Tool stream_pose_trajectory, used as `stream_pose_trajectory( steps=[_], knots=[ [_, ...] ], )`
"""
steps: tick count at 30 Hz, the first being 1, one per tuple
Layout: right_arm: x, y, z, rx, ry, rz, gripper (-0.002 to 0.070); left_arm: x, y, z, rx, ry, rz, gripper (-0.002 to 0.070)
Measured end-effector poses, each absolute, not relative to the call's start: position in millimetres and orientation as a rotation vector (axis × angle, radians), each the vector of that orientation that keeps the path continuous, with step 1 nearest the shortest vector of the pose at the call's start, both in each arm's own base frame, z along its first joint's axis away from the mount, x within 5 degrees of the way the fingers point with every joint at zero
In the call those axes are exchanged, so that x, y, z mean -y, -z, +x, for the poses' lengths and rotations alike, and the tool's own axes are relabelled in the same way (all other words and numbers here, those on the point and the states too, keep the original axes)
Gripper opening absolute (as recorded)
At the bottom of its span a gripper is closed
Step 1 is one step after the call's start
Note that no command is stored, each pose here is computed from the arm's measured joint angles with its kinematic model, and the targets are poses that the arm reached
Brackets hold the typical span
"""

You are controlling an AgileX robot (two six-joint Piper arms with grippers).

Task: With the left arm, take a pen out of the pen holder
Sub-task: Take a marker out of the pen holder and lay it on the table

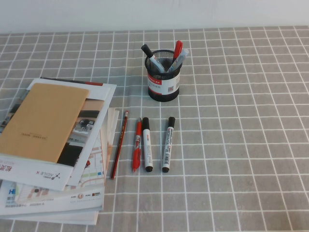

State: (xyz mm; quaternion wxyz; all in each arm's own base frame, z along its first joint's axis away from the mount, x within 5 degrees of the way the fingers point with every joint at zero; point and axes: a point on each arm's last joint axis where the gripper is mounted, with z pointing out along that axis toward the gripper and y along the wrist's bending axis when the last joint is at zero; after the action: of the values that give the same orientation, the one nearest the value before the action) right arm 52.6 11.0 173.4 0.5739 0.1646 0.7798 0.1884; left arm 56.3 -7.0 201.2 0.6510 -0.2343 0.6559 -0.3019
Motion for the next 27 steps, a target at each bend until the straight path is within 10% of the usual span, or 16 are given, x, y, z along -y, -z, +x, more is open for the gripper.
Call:
stream_pose_trajectory(
  steps=[12,27],
  knots=[
    [-11,-173,53,-1.827,-0.442,0.386,-0.0013,-2,-207,56,-1.347,0.773,-0.708,-0.0005],
    [-11,-173,53,-1.827,-0.442,0.386,-0.0013,39,-330,119,-1.866,0.420,0.268,-0.0005]
  ],
)
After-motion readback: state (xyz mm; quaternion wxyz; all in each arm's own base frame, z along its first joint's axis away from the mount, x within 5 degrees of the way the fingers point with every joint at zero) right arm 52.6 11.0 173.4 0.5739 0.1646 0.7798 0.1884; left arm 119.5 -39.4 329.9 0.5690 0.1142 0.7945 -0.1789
